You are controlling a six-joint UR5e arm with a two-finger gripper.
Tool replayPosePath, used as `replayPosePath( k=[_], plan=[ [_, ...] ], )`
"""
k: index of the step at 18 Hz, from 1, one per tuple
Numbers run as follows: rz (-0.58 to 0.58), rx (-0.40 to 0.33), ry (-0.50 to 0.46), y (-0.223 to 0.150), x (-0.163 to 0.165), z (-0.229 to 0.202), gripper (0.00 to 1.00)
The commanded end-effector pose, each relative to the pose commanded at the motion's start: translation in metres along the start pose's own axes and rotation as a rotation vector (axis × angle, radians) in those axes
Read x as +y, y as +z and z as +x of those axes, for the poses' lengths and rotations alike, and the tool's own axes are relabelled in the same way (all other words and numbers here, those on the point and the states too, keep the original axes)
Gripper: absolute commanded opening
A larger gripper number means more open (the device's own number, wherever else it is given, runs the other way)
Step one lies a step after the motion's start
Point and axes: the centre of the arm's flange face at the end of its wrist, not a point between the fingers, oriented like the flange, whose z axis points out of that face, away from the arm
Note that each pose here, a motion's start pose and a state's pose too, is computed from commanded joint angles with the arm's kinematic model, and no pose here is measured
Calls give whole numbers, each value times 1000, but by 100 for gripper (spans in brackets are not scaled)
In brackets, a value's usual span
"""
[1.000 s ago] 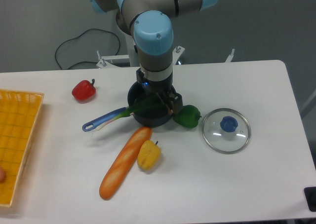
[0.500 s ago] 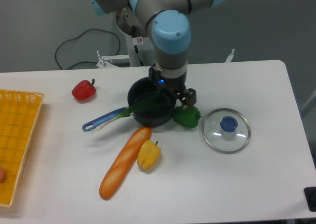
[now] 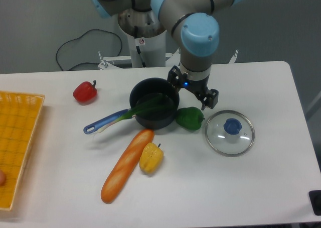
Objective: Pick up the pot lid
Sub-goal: 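Move the gripper over the glass lid and lower it to the blue knob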
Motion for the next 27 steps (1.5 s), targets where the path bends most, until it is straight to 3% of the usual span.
replayPosePath(
  k=[15,21,27],
  plan=[
    [7,31,-46,14,17,-15,100],
    [85,75,-85,19,23,-18,100],
    [104,43,-118,19,24,-25,100]
  ],
)
